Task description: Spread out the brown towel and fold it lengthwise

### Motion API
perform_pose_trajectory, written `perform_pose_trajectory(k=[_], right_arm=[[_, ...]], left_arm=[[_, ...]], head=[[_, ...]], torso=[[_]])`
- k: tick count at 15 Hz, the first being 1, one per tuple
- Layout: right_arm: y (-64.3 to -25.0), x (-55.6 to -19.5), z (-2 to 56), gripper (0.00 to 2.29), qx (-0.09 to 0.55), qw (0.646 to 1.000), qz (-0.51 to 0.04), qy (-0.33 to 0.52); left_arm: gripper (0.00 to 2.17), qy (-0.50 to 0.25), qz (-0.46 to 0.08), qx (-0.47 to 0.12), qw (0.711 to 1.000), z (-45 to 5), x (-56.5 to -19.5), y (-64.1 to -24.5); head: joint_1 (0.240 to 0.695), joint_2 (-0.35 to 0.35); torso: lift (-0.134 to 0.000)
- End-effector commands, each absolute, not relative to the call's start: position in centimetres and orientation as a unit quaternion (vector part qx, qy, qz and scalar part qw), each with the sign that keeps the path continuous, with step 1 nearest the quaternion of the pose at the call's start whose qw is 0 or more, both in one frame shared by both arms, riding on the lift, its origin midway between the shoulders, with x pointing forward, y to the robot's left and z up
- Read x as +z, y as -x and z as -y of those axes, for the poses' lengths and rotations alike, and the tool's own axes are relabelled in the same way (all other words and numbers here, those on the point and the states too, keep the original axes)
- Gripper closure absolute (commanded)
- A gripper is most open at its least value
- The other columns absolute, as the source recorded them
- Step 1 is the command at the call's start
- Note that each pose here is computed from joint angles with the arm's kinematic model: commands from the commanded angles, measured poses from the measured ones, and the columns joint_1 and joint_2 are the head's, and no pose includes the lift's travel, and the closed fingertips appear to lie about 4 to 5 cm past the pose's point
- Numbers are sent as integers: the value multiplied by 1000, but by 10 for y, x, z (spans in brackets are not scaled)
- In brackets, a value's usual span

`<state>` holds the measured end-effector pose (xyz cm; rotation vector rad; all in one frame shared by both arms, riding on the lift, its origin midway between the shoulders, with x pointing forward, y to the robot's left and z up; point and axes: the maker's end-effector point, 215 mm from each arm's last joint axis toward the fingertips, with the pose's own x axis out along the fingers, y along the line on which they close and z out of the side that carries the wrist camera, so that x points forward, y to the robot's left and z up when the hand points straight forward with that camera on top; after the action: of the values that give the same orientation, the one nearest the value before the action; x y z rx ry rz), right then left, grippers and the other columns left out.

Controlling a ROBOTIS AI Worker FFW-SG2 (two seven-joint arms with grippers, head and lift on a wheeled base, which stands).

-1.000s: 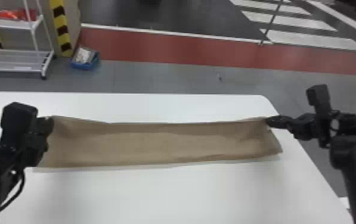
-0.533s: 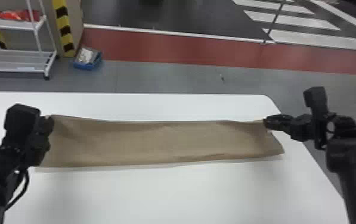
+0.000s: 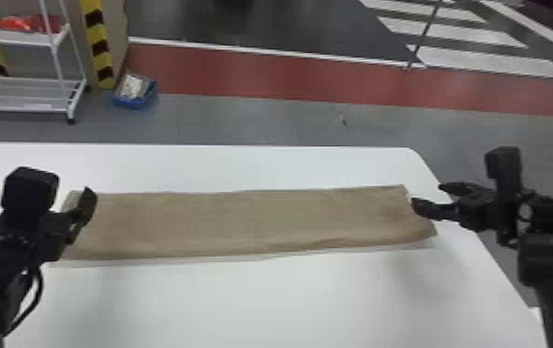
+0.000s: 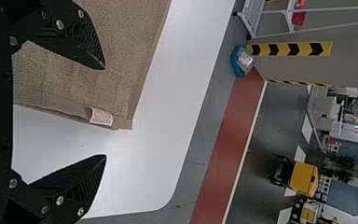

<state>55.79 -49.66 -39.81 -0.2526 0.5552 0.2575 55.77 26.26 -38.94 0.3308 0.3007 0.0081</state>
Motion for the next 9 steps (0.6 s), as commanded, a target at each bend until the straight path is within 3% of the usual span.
perform_pose_trajectory(k=[1,9], right_arm=[[-548,-391,495,113,131,949,-261,119],[-524,-359,509,113,155,967,-204,16]], left_arm=[[19,-167,-148,12,975,-265,-389,-556],[29,-81,-139,-8,987,-270,-365,-546]], head=[[695,-226],[695,-236]], torso=[[-124],[-124]])
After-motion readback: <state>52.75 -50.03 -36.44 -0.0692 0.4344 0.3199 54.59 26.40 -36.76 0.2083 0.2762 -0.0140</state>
